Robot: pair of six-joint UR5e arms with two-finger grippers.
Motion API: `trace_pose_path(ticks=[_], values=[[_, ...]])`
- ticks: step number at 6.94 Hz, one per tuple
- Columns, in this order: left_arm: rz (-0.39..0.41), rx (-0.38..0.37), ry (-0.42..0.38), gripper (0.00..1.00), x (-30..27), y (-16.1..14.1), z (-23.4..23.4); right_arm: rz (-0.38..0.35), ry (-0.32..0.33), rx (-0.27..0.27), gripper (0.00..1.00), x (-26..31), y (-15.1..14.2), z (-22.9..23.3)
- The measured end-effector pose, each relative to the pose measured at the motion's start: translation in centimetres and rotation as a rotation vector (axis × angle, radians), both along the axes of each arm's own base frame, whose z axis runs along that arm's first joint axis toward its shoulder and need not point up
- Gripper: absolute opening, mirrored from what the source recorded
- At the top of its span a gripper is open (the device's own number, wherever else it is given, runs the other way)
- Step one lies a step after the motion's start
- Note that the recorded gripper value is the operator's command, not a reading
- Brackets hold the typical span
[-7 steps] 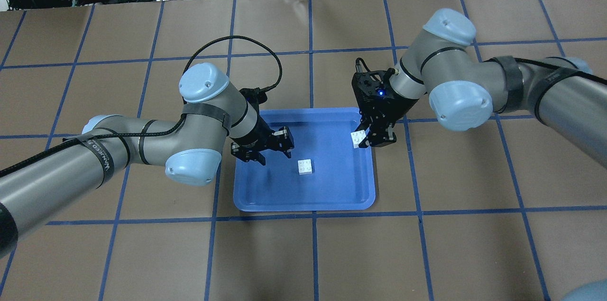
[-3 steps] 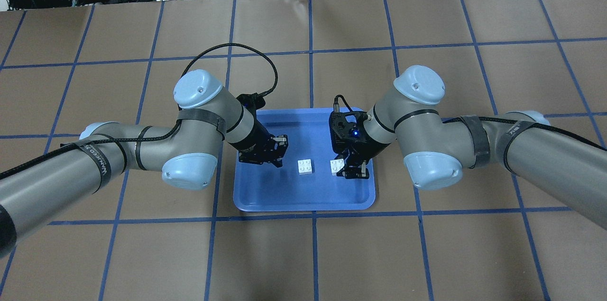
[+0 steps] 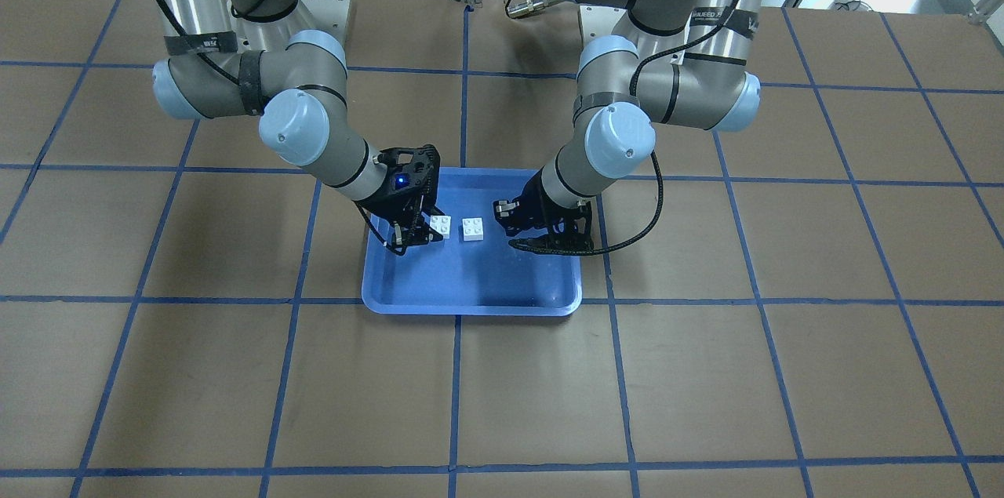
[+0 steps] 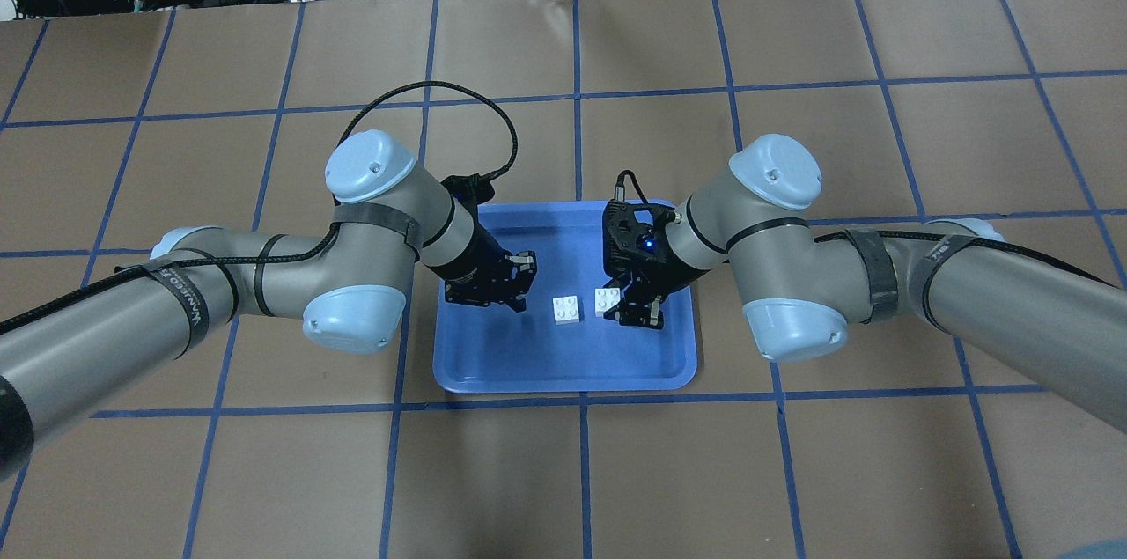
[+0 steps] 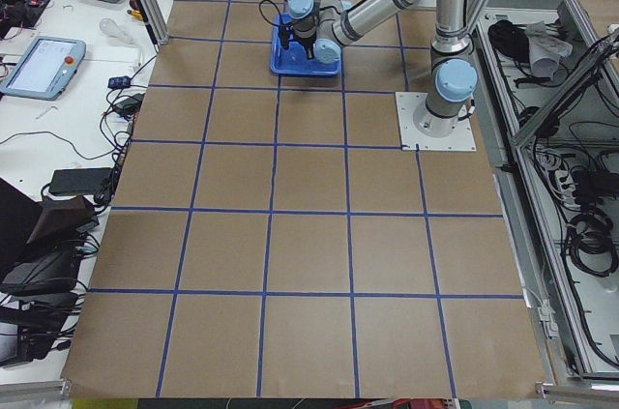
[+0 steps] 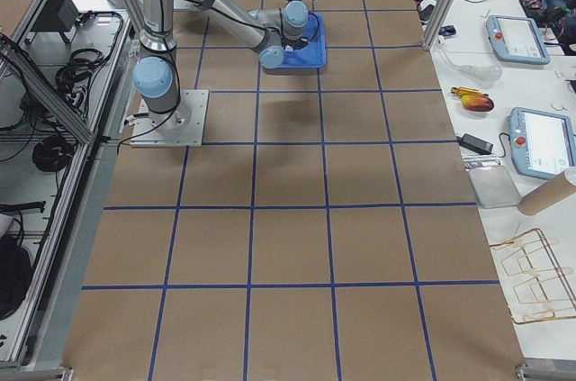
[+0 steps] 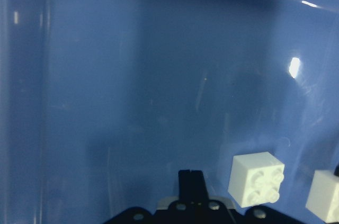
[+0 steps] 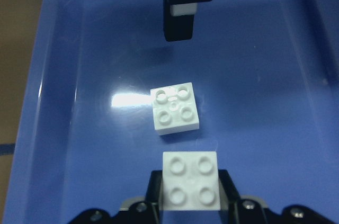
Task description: Assemble white blocks and place on blue tray
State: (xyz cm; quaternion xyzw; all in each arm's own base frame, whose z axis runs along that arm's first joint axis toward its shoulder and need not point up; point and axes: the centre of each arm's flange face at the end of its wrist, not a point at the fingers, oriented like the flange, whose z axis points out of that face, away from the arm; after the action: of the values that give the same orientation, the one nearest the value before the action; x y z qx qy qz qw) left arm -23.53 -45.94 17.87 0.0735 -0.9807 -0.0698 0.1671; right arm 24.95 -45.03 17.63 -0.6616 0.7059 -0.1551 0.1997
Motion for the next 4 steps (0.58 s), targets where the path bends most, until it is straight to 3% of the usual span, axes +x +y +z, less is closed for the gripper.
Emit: trace_pose_path(ticks=[4], values=[[0.003,-0.015,0.001,0.0,-0.4,-0.1,0.2,0.035,0.005,-0.036,0.0,1.6,0.1,-0.7]])
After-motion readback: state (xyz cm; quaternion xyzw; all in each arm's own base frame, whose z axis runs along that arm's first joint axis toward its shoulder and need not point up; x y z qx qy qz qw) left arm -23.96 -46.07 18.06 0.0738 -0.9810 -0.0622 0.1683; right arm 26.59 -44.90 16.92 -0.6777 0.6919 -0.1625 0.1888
